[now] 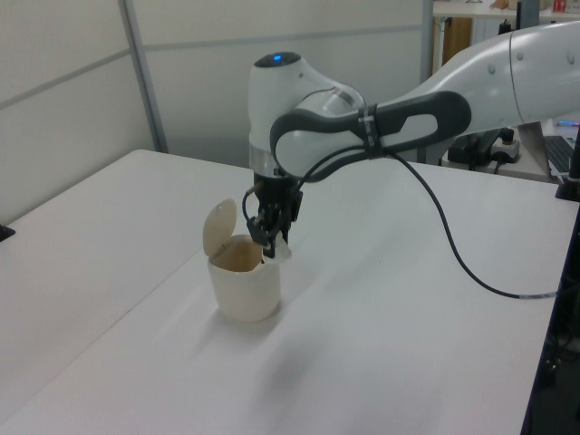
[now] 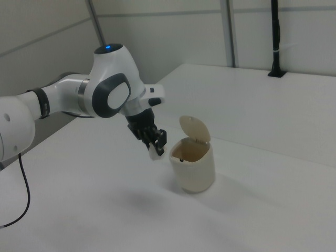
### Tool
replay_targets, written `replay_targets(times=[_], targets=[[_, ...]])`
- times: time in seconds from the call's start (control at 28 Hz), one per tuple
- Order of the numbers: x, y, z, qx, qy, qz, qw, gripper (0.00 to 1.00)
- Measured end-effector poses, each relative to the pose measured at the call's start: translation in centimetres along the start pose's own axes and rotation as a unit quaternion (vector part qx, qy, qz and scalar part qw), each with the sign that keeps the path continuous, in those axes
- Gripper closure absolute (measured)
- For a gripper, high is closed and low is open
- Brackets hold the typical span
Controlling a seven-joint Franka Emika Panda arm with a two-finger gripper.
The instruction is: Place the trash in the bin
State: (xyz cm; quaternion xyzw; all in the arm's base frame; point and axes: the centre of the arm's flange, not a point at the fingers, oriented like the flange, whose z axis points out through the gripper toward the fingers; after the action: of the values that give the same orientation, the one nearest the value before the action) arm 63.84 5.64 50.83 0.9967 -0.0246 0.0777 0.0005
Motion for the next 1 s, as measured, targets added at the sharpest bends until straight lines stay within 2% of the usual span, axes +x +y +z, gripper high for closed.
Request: replay_targets(times=[0.18, 0.39, 0.43, 0.5, 0.54, 0.57, 0.64, 0.93, 1.0], targets=[[1.5, 0.8, -1.1, 0.007, 0.056, 0.008, 0.9984, 0.59], [3.0, 0.9, 0.1, 0.014, 0.103, 0.01, 0.9945, 0.57], [3.2, 0.9, 0.4, 0.015, 0.107, 0.01, 0.9941, 0.55], [3.4, 1.0, 1.2, 0.016, 0.11, 0.01, 0.9937, 0.44], [3.5, 1.0, 1.4, 0.016, 0.111, 0.011, 0.9937, 0.44], [3.6, 1.0, 1.7, 0.016, 0.111, 0.011, 0.9936, 0.37], [3.6, 1.0, 2.0, 0.016, 0.11, 0.011, 0.9938, 0.3], [3.5, 1.0, 1.4, 0.015, 0.107, 0.01, 0.9941, 0.0], [3.2, 1.1, 1.2, 0.013, 0.095, 0.008, 0.9953, 0.0]])
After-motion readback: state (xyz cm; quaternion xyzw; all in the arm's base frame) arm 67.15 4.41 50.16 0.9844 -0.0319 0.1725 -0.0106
